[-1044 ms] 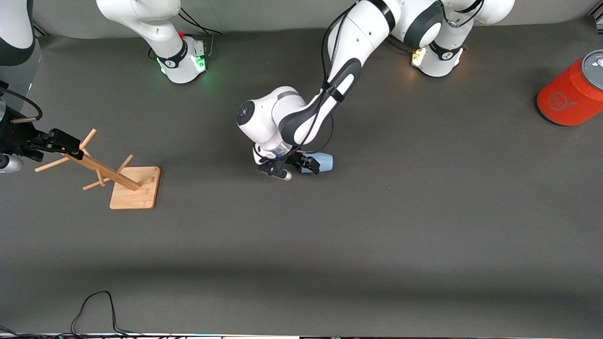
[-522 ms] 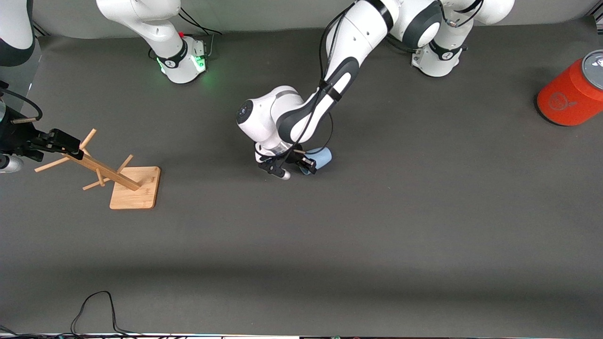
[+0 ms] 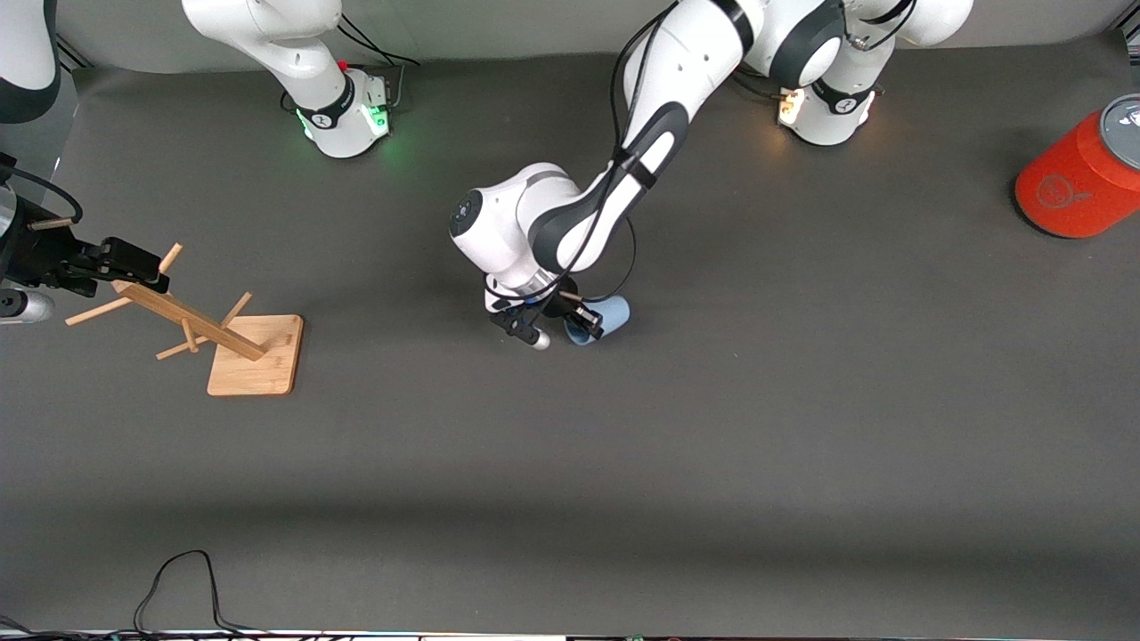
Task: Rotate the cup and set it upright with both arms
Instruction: 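Rotate the held cup upright with the left gripper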
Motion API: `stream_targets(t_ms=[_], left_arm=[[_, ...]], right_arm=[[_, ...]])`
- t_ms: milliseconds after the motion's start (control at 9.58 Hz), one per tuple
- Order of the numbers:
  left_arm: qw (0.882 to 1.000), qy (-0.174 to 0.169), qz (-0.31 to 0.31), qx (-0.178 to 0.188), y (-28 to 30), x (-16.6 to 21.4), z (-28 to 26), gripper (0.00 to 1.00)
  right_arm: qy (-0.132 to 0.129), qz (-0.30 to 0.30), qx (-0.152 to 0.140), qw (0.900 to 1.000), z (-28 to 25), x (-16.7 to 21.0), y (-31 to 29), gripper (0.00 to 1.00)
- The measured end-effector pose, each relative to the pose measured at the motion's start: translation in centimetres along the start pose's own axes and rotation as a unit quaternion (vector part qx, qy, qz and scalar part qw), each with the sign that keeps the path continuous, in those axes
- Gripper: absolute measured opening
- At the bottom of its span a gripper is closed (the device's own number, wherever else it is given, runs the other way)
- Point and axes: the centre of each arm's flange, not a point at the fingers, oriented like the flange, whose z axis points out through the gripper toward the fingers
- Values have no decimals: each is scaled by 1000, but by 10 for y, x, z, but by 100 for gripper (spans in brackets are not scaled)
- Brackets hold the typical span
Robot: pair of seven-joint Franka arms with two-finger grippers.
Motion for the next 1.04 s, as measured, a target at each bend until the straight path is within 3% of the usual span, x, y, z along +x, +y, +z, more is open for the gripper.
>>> stream_targets(t_ms=[209, 626, 1044], left_arm=[[999, 1, -42, -10, -78, 8, -35, 9], [989, 38, -115, -89, -235, -7, -111, 9], [969, 85, -171, -159, -321, -58, -109, 9]], right_arm=[[0, 1, 1, 1000, 0, 0, 1, 100], [0, 1, 1, 1000, 0, 0, 1, 100], [0, 1, 0, 1000, 0, 0, 1, 100]])
